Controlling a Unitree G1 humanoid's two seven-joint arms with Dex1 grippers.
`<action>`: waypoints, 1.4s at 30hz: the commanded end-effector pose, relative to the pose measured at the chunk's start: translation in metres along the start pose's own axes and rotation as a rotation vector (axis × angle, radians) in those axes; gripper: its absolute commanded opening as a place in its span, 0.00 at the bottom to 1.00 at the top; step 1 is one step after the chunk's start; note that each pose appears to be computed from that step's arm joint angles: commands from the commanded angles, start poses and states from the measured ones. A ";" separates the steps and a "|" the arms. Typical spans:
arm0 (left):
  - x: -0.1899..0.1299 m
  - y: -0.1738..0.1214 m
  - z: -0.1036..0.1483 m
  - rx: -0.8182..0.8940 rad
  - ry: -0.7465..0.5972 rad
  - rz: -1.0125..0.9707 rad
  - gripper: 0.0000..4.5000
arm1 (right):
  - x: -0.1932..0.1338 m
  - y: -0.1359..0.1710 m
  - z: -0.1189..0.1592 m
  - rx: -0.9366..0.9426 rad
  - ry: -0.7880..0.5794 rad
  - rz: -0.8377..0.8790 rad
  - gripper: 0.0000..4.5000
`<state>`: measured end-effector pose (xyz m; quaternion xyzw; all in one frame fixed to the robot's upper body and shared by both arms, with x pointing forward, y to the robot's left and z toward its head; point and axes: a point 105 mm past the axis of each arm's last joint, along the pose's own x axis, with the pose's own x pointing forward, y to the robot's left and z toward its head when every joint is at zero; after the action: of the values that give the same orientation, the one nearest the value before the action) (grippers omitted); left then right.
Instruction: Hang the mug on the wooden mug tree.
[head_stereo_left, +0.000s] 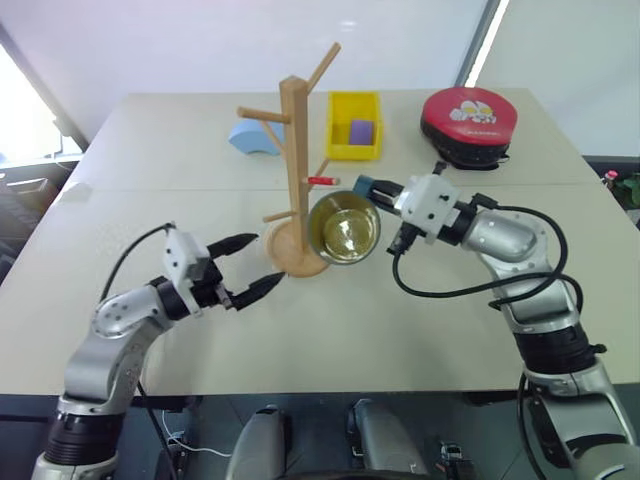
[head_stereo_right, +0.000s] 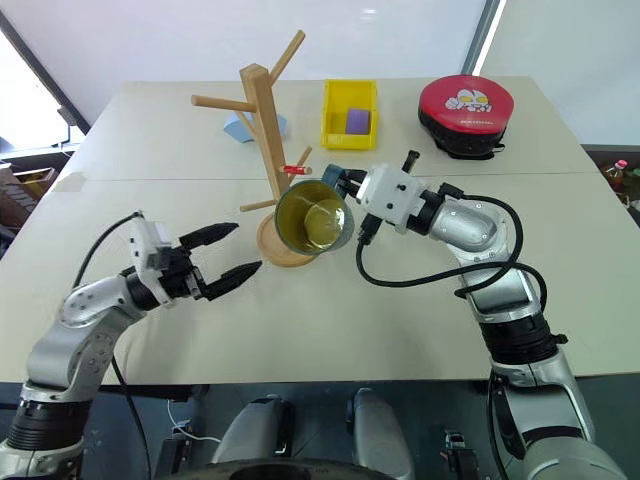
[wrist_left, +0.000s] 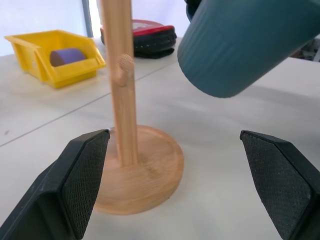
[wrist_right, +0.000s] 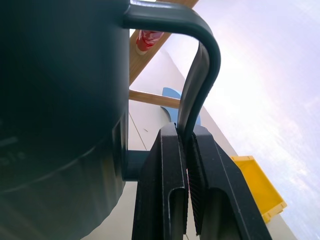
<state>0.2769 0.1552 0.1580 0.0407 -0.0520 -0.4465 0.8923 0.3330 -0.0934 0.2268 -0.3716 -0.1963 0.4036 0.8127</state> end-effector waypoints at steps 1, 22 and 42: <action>-0.008 0.004 0.017 0.016 -0.045 0.012 1.00 | 0.006 -0.008 0.017 -0.044 -0.039 -0.002 0.01; -0.006 0.006 0.027 0.008 -0.065 0.002 1.00 | 0.042 -0.008 0.029 -0.043 0.044 -0.011 0.01; -0.017 0.024 0.025 -0.044 -0.077 0.138 1.00 | -0.047 -0.026 -0.008 0.194 0.016 -0.134 0.68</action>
<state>0.2810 0.1718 0.1753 0.0030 -0.0628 -0.4111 0.9094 0.3301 -0.1367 0.2295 -0.2870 -0.1511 0.3666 0.8720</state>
